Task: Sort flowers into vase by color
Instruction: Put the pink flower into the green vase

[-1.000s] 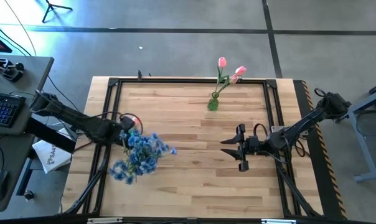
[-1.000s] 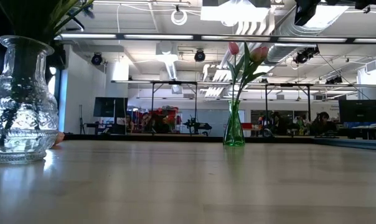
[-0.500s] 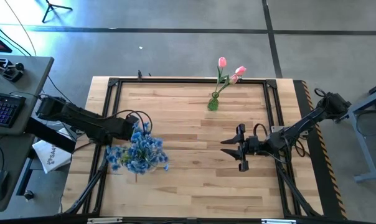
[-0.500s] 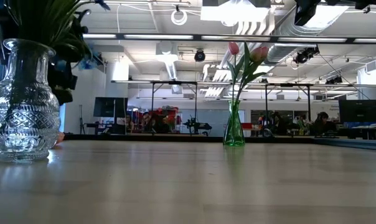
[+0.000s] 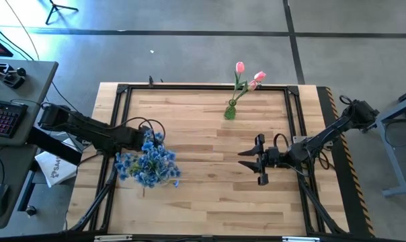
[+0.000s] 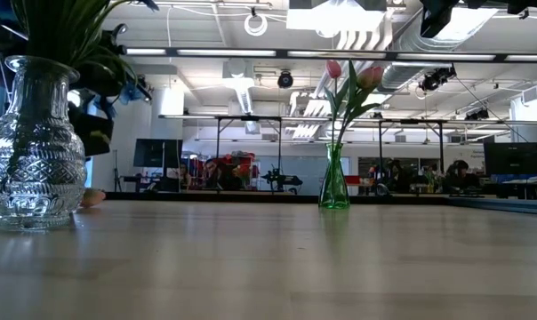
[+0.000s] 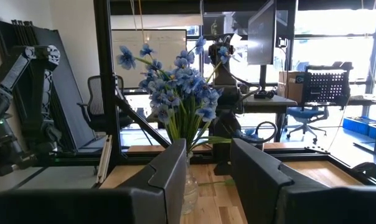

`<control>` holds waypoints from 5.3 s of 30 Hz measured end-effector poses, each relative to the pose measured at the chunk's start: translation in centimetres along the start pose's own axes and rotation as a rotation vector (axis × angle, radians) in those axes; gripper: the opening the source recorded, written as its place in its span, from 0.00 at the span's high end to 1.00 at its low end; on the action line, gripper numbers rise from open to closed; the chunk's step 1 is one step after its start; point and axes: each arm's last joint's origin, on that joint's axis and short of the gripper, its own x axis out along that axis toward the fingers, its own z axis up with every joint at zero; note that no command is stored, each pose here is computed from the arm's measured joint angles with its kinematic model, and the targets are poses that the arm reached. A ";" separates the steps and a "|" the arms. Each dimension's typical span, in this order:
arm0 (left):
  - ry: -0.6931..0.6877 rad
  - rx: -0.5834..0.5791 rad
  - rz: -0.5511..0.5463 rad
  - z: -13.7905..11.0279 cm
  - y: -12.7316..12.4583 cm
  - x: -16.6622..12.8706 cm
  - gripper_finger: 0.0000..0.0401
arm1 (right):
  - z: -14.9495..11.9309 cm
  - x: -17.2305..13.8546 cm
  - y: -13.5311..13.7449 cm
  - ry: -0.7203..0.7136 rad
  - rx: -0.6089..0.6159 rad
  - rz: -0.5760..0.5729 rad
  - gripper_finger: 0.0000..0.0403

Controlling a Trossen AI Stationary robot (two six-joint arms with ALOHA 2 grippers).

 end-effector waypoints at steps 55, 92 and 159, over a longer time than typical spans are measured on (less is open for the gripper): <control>-1.671 0.645 -0.802 11.5 -4.9 -19.1 0.99 | 3.1 4.7 -4.5 0.052 -0.181 -0.089 0.46; -1.447 0.661 -0.856 12.8 -10.2 -14.4 0.82 | 4.4 15.1 -8.5 0.275 -0.286 -0.228 0.98; -0.308 0.286 -0.383 -1.7 4.2 -20.0 0.68 | 6.9 3.6 -19.2 0.498 -0.071 -0.697 0.43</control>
